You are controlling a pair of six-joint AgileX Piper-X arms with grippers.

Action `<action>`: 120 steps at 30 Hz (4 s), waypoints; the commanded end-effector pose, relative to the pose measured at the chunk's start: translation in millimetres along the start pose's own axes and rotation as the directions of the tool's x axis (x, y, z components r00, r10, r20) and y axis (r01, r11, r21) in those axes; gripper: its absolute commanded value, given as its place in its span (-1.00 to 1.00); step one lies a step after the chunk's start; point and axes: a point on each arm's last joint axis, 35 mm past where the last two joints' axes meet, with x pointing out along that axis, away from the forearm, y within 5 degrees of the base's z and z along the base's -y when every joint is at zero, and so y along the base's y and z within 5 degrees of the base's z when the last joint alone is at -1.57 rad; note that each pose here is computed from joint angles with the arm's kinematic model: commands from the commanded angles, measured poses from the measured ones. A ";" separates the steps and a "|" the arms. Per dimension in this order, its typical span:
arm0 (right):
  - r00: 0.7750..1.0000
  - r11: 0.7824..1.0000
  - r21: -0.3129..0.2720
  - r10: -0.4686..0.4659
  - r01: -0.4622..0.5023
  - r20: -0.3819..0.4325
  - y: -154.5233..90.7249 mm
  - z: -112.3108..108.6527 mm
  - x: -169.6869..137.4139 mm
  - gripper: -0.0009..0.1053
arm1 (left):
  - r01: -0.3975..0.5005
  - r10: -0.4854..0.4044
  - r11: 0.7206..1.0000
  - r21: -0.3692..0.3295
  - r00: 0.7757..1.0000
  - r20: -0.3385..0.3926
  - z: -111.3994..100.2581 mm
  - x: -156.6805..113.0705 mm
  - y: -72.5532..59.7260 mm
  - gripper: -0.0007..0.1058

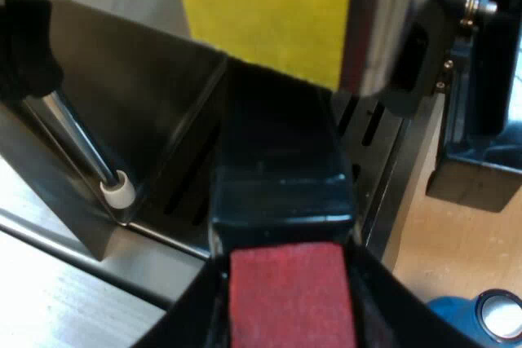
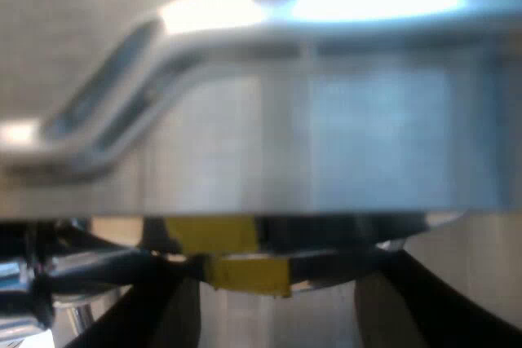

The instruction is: Put the handle in the coffee machine

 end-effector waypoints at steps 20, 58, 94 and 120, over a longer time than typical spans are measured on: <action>0.997 0.997 0.073 -0.021 0.016 0.080 -4.7 17.7 2.5 -0.12 | 0.052 -0.059 0.996 0.072 0.993 0.107 14.8 -10.5 -5.1 -0.74; 0.996 0.997 0.080 -0.024 0.017 0.085 -4.9 18.9 2.7 -0.12 | -0.053 0.039 0.994 0.098 0.990 0.138 38.2 -37.5 5.8 0.17; 0.995 0.995 0.095 -0.029 0.019 0.096 -5.7 20.6 2.5 -0.12 | -0.224 0.212 0.972 0.076 0.967 0.138 54.9 -71.5 22.6 -0.84; 0.995 0.995 0.095 -0.029 0.019 0.096 -5.7 20.6 2.5 -0.12 | -0.266 0.302 0.940 0.212 0.940 -0.158 53.3 -18.4 28.3 -0.97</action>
